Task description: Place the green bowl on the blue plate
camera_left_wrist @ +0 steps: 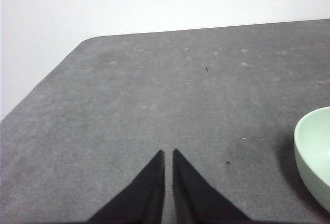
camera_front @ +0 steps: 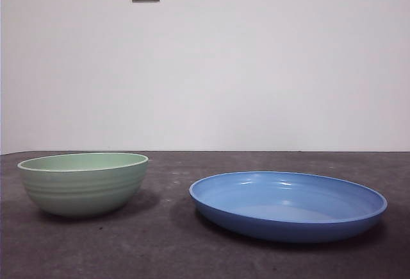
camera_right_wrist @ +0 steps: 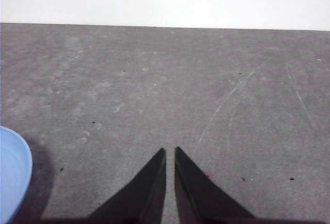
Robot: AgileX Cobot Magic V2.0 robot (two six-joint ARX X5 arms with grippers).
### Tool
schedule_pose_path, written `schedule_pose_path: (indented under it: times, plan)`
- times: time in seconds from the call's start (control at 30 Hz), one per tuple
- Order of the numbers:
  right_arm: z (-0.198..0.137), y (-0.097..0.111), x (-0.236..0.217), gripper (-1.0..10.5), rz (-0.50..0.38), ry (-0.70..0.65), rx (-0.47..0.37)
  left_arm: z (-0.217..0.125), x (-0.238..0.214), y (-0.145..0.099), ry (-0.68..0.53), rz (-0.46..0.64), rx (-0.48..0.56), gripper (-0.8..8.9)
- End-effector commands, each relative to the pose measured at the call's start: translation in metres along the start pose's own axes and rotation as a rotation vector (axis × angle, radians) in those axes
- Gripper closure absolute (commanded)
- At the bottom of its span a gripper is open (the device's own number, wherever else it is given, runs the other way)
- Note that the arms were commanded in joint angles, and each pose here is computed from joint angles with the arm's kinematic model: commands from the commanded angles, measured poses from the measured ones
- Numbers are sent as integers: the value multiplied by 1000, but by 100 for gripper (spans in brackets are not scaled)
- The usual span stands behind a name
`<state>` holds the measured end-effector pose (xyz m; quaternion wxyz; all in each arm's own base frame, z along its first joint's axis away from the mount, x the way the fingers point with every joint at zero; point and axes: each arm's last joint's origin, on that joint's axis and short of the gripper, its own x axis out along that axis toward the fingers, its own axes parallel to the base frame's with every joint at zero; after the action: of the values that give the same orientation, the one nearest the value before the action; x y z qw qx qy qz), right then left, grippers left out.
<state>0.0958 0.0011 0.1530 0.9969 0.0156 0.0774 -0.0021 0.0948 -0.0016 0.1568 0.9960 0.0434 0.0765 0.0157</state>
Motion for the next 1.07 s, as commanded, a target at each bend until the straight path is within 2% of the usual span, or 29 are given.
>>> schedule_pose_path:
  times: [0.03, 0.37, 0.5, 0.6, 0.8, 0.93, 1.07]
  plan:
    - [0, 0, 0, 921, -2, -12, 15, -7, 2, -1, 26, -1, -30, 789]
    - [5, 0, 0, 921, 2, -67, 18, -7, 2, -1, 26, 0, -44, 793]
    - [6, 1, 0, 930, 29, -74, 97, -7, 2, -1, 25, -1, -46, 797]
    - [10, 2, -1, 933, 65, -78, 144, -3, 1, 0, 24, -2, -91, 797]
    - [31, 3, -9, 934, 95, -111, 242, 19, -3, 1, -10, -9, -163, 797]
    - [50, 6, -15, 934, 158, -89, 254, 42, -7, 1, -31, -49, -235, 797]
    - [70, 8, -21, 934, 200, -9, 269, 67, -10, -1, -38, -122, -243, 797]
